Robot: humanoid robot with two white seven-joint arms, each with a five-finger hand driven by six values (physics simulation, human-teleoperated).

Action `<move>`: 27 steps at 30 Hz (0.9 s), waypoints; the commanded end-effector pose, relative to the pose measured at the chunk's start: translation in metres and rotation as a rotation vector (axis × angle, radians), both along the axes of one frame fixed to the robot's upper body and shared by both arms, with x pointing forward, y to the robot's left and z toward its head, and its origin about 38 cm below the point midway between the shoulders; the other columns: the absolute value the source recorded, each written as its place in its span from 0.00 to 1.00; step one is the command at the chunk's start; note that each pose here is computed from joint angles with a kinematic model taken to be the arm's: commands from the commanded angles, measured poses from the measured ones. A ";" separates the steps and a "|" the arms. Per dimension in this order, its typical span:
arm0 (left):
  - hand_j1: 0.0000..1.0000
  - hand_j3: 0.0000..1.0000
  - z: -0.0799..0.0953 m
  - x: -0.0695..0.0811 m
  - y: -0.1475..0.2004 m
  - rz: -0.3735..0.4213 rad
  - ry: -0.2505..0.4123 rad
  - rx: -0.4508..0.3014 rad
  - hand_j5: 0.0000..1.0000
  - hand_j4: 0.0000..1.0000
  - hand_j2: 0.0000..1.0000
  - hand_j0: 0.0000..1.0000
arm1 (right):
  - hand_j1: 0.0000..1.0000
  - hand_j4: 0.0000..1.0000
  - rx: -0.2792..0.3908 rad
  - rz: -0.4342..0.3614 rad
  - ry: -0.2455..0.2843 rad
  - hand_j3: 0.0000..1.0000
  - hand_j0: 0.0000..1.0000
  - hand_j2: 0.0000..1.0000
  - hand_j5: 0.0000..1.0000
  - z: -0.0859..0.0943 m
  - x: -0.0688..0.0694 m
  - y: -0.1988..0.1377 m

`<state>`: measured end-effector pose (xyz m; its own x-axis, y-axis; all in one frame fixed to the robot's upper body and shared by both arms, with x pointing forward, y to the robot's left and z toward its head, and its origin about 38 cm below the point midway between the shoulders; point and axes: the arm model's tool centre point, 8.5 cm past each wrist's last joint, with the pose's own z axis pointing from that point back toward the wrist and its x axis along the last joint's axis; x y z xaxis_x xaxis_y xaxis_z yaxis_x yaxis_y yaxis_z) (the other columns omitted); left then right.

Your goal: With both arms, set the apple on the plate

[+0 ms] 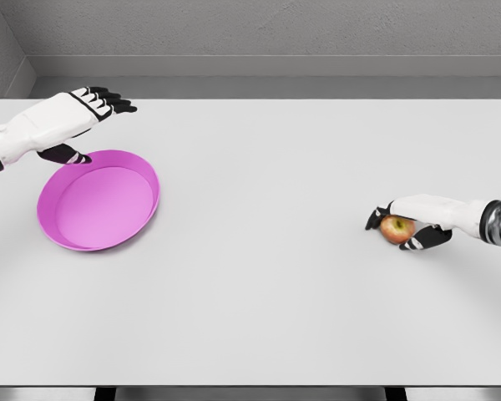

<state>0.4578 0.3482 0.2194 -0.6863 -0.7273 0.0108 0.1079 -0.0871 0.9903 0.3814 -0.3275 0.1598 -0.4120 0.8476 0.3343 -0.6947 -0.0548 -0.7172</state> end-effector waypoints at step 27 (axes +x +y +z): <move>1.00 1.00 0.001 -0.001 0.001 0.002 0.000 -0.004 1.00 1.00 1.00 1.00 | 0.46 0.46 0.035 0.045 -0.152 0.46 0.46 0.46 0.46 0.055 0.024 0.021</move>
